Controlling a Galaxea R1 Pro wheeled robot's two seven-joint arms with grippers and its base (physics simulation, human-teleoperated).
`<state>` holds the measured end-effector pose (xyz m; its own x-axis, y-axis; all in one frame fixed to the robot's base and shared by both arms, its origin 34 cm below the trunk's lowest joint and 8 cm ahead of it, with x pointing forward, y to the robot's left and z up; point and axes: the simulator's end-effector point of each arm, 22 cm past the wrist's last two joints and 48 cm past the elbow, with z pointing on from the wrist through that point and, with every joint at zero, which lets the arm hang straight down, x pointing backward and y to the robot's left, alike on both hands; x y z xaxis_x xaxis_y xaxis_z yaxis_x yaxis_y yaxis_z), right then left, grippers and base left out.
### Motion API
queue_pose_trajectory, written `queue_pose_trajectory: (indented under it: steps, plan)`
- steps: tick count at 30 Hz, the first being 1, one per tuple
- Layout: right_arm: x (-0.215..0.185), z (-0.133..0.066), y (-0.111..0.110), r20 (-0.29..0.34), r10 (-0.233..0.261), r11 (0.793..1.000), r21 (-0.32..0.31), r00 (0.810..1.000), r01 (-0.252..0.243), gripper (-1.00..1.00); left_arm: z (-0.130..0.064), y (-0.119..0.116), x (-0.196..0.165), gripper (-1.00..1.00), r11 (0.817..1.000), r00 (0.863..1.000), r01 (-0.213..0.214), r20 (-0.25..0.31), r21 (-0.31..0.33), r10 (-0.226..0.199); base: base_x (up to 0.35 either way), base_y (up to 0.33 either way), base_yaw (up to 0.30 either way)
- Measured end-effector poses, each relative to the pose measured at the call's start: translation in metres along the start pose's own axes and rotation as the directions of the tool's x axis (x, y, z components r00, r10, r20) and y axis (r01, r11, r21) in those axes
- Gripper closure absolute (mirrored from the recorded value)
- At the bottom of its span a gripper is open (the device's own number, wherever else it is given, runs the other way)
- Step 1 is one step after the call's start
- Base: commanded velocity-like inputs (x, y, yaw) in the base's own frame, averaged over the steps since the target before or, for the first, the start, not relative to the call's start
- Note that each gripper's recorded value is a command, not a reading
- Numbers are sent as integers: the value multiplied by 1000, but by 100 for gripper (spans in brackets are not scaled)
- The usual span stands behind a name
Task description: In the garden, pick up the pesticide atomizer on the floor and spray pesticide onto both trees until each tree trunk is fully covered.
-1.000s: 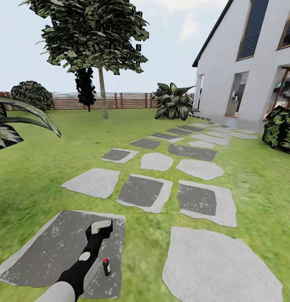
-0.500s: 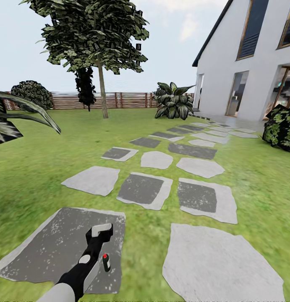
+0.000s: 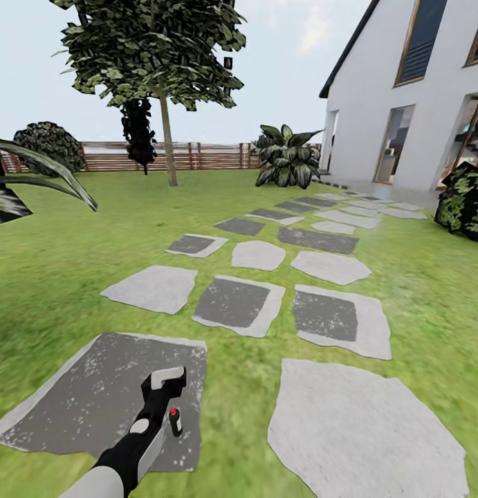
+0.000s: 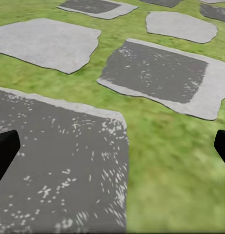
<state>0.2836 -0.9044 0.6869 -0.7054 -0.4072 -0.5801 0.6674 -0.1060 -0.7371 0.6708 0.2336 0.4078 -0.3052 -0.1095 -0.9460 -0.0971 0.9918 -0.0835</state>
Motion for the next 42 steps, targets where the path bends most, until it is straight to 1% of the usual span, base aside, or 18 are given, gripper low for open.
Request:
queue_pose_trajectory:
  steps: [2,3,6,26,29,30,32,35,40,42]
  plan:
    - [0,0,2,1,-7,1000,-3,1000,7,-100,1,0,2,-100,1000,1000,0,-2,-1,0,0,0,0]
    - [0,0,3,1,-11,1000,-5,1000,11,-100,6,-1,-17,-100,1000,999,3,41,3,-3,0,0,0]
    - [0,-1,7,3,-22,1000,-10,1000,22,-100,9,-1,-16,-100,1000,999,4,42,3,-4,0,0,0]
    - [2,-5,31,13,-96,994,-43,995,96,-100,17,4,31,-100,1000,1000,1,-28,-6,-1,0,0,0]
    - [2,-5,34,16,-107,993,-48,994,107,-100,20,3,24,-100,1000,1000,4,3,-6,-4,0,0,0]
    - [2,-5,35,16,-110,993,-50,994,111,-100,21,3,19,-100,1000,1000,6,26,-6,-5,0,0,0]
    - [3,-6,38,18,-118,991,-54,993,119,-100,22,3,16,-100,1000,999,7,46,-5,-6,0,0,0]
    - [3,-6,42,20,-129,990,-60,991,130,-100,24,3,18,-100,1000,999,7,54,-6,-6,0,0,0]
    - [4,-8,48,23,-147,987,-69,989,148,-100,26,4,28,-100,1000,999,6,44,-8,-6,0,0,0]
    - [7,-12,54,20,-152,985,-79,988,153,-100,26,6,33,-100,1000,999,5,37,-9,-5,0,0,0]
